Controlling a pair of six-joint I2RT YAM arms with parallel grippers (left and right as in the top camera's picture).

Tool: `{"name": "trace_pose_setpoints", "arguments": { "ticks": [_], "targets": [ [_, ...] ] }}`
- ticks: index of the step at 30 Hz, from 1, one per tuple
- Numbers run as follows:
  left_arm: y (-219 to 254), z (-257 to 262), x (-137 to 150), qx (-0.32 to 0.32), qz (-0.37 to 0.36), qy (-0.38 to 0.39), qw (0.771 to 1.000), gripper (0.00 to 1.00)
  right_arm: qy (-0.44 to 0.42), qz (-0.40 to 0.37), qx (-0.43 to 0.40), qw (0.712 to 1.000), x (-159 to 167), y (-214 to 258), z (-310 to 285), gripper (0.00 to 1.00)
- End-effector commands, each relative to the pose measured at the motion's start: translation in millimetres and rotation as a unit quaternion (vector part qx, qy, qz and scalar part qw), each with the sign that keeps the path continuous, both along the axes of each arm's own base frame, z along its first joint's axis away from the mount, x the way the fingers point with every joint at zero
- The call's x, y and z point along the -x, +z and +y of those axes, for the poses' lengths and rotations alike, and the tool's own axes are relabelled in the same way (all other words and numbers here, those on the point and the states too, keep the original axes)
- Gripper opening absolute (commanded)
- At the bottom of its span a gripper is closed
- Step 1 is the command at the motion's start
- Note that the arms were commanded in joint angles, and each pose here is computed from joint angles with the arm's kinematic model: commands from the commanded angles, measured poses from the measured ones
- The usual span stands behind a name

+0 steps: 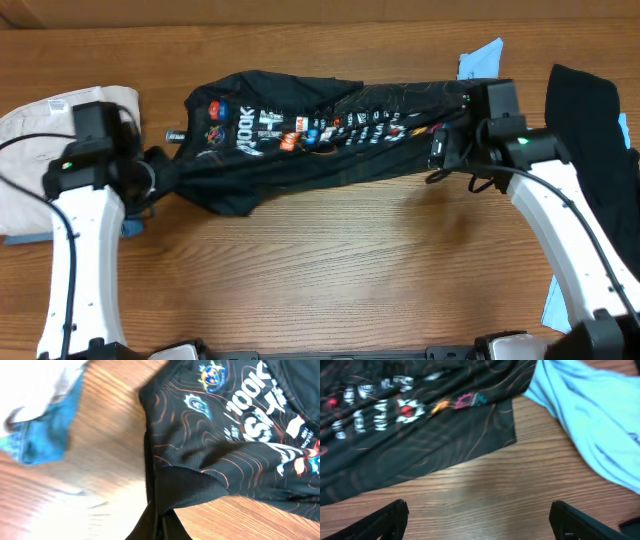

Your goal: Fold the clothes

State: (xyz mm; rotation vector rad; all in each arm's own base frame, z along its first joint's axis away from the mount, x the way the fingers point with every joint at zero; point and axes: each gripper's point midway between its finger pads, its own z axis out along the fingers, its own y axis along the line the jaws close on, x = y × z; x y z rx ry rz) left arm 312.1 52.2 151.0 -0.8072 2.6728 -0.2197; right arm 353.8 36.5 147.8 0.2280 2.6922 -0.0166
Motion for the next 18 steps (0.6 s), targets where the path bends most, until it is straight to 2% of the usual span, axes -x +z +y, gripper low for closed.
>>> {"name": "trace_pose_setpoints", "arguments": {
  "ticks": [1, 3, 8, 18],
  "targets": [
    [-5, 8, 5, -0.007, 0.016, -0.003, 1.0, 0.04, -0.027, 0.005, -0.013, 1.0, -10, -10, 2, 0.93],
    [-7, 7, 5, -0.006, 0.021, -0.005, 1.0, 0.04, -0.036, 0.007, -0.023, 0.999, -14, -16, 4, 0.92],
    [-10, 5, 4, -0.005, 0.025, -0.008, 1.0, 0.04, -0.027, 0.0, -0.044, 0.999, -32, -30, 14, 0.81],
    [-11, 5, 4, -0.004, 0.025, -0.008, 1.0, 0.04, -0.015, 0.011, -0.07, 0.997, -70, -93, 31, 0.75]
  ]
}}
